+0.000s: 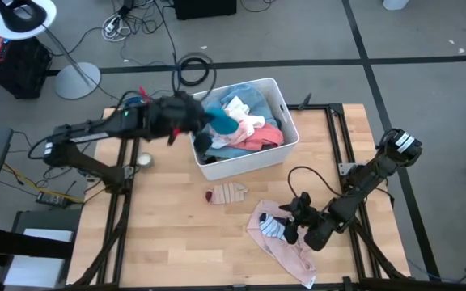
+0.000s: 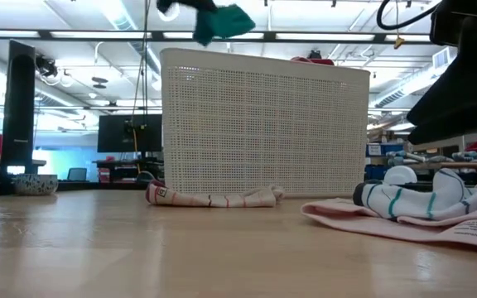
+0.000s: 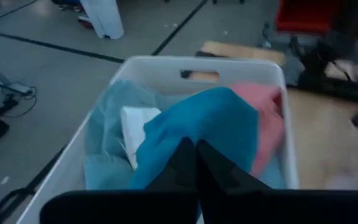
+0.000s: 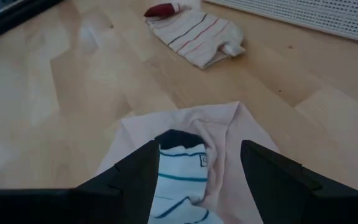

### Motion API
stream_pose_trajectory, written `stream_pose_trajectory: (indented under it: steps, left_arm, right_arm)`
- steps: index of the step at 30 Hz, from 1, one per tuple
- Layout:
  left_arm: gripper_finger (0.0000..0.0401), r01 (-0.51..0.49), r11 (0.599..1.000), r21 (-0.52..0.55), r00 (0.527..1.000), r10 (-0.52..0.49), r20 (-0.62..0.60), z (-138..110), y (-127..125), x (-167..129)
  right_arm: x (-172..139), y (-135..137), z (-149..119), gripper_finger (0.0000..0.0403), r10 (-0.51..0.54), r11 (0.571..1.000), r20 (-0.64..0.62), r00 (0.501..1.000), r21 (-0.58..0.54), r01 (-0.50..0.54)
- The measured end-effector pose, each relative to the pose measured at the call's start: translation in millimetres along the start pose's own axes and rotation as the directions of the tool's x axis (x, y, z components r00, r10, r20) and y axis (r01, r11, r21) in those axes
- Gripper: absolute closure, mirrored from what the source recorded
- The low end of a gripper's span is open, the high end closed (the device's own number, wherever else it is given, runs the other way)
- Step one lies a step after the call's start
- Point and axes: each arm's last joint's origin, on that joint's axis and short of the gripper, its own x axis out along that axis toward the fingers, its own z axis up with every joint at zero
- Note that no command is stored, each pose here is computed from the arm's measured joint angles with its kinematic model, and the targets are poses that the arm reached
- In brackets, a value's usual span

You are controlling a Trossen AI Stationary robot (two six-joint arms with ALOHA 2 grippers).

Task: Sort clothes
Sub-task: Put the blue sock into the white bin

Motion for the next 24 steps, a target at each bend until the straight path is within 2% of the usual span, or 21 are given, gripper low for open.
stream_pose_trajectory:
  steps: [5,9,13,17,20,24]
  left_arm:
    - [0.0394,-0.053,0.994,-0.097,0.998,0.051,-0.023,-5,27,44]
    - [0.038,-0.099,0.981,-0.164,0.987,0.076,-0.14,-24,41,86]
    - [0.0348,-0.082,0.964,-0.254,0.961,0.009,-0.276,-52,50,127]
    - [0.0301,-0.048,0.936,-0.348,0.935,-0.08,-0.346,-71,55,158]
    - [0.0269,-0.008,0.928,-0.373,0.919,-0.14,-0.368,-79,57,170]
    - [0.0247,0.037,0.918,-0.394,0.914,-0.19,-0.357,-77,58,166]
  right_arm:
    - [0,0,0,0.0174,-0.003,1.0,0.001,1.0,-0.017,0.003]
    - [0,0,0,0.0174,-0.003,1.0,0.001,1.0,-0.025,0.003]
    - [0,0,0,0.0174,-0.004,1.0,0.001,1.0,-0.029,0.004]
    - [0,-1,0,0.0174,-0.006,0.999,0.001,1.0,-0.037,0.006]
    - [0,-1,0,0.0174,-0.006,0.999,0.001,1.0,-0.038,0.006]
    - [0,-1,-1,0.0174,-0.007,0.999,-0.011,1.0,-0.043,0.007]
